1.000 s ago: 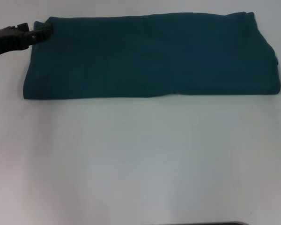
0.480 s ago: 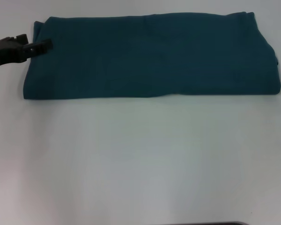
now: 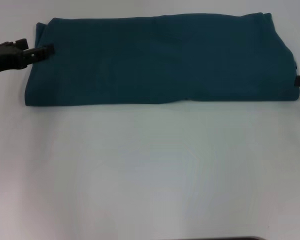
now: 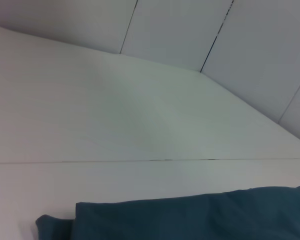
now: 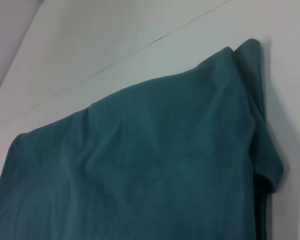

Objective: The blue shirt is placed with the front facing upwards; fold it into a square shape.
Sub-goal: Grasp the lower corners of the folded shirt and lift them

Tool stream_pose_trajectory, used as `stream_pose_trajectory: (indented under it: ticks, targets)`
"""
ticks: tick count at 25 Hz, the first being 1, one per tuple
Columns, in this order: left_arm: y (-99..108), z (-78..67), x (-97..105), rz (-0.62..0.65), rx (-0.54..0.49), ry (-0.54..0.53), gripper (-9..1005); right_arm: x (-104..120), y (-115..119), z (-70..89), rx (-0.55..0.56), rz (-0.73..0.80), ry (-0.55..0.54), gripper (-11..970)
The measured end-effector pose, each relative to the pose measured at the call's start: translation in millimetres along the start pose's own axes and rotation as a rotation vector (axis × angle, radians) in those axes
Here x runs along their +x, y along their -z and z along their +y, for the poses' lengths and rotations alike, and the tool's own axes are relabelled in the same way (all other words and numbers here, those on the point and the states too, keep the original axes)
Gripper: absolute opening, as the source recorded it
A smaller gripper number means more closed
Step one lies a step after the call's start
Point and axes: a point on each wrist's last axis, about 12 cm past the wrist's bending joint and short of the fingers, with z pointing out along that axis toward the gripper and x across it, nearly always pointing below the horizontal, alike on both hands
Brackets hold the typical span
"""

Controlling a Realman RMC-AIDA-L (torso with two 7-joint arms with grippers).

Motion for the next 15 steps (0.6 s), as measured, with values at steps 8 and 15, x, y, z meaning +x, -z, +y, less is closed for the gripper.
stream_pose_trajectory:
  ticks: [8,15]
  targets:
    - [0,0.5,1,0.0,-0.004,-0.01,896,1,-13,0.0,0.027,-0.018,-0.006,882]
    - [-1,2.1,0,-0.003,-0.017,-0.01,894,0,-22,1.7,0.038,-0.031,-0.01,865]
